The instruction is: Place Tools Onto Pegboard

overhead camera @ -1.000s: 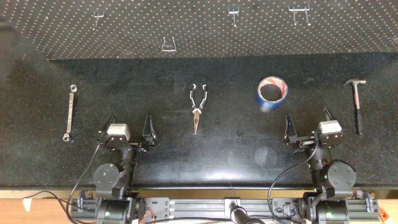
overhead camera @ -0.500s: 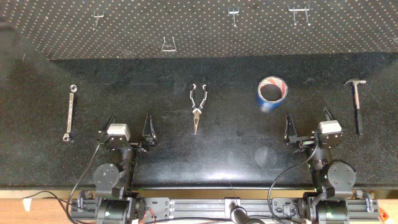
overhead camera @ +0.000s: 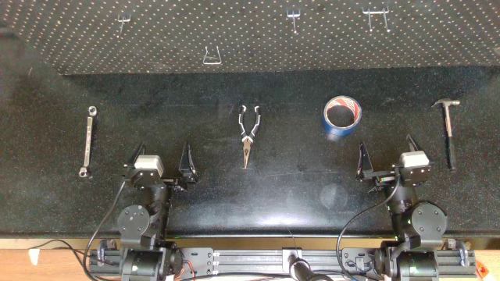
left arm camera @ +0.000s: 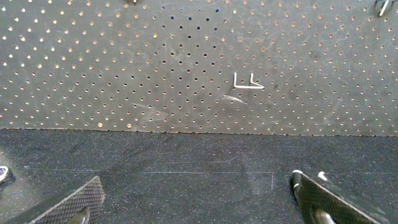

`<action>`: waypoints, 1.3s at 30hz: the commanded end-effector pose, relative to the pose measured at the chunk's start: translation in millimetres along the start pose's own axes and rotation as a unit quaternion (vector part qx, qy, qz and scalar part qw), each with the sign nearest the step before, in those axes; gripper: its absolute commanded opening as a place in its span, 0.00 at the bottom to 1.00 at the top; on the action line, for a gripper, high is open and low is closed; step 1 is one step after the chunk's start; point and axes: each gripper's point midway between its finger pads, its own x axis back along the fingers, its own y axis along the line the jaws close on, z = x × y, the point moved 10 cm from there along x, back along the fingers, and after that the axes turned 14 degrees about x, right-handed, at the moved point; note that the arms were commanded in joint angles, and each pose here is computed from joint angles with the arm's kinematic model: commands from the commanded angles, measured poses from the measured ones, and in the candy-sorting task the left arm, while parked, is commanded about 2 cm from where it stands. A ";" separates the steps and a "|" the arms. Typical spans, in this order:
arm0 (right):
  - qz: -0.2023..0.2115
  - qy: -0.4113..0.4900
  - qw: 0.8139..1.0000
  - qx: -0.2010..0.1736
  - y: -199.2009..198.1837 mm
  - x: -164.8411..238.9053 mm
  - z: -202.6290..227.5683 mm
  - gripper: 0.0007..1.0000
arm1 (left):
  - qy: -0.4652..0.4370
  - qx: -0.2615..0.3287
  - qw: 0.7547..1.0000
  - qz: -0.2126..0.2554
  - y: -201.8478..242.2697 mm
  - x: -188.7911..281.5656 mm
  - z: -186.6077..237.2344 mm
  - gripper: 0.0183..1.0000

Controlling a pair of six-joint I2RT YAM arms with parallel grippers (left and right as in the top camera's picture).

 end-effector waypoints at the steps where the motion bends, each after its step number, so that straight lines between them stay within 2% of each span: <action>1: 0.005 0.000 1.000 -0.004 0.1 0.3 0.8 0.99 | 0.002 -0.005 1.000 0.009 -1.3 0.5 0.9 1.00; 25: 0.005 0.000 1.000 -0.004 0.1 0.3 0.8 0.99 | 0.004 -0.005 1.000 0.020 -3.1 0.5 0.8 1.00; 27: 0.005 0.000 1.000 -0.004 0.1 0.3 0.8 0.99 | 0.009 -0.019 1.000 0.018 -2.9 -0.1 0.2 1.00; 30: 0.005 0.000 1.000 -0.004 0.1 0.3 0.8 0.99 | 0.044 -0.068 0.997 -0.012 0.8 -5.7 -7.9 0.99; 33: 0.005 0.000 1.000 -0.004 0.1 0.3 0.8 0.99 | 0.117 -0.100 0.986 -0.062 7.9 -17.1 -24.6 1.00; 37: 0.005 0.000 1.000 -0.004 0.1 0.3 0.8 1.00 | 0.237 -0.094 0.946 -0.203 32.6 -38.8 -60.3 1.00; 39: 0.005 0.000 1.000 -0.004 0.1 0.3 0.8 0.99 | 0.306 -0.092 0.904 -0.283 48.6 -47.2 -80.7 1.00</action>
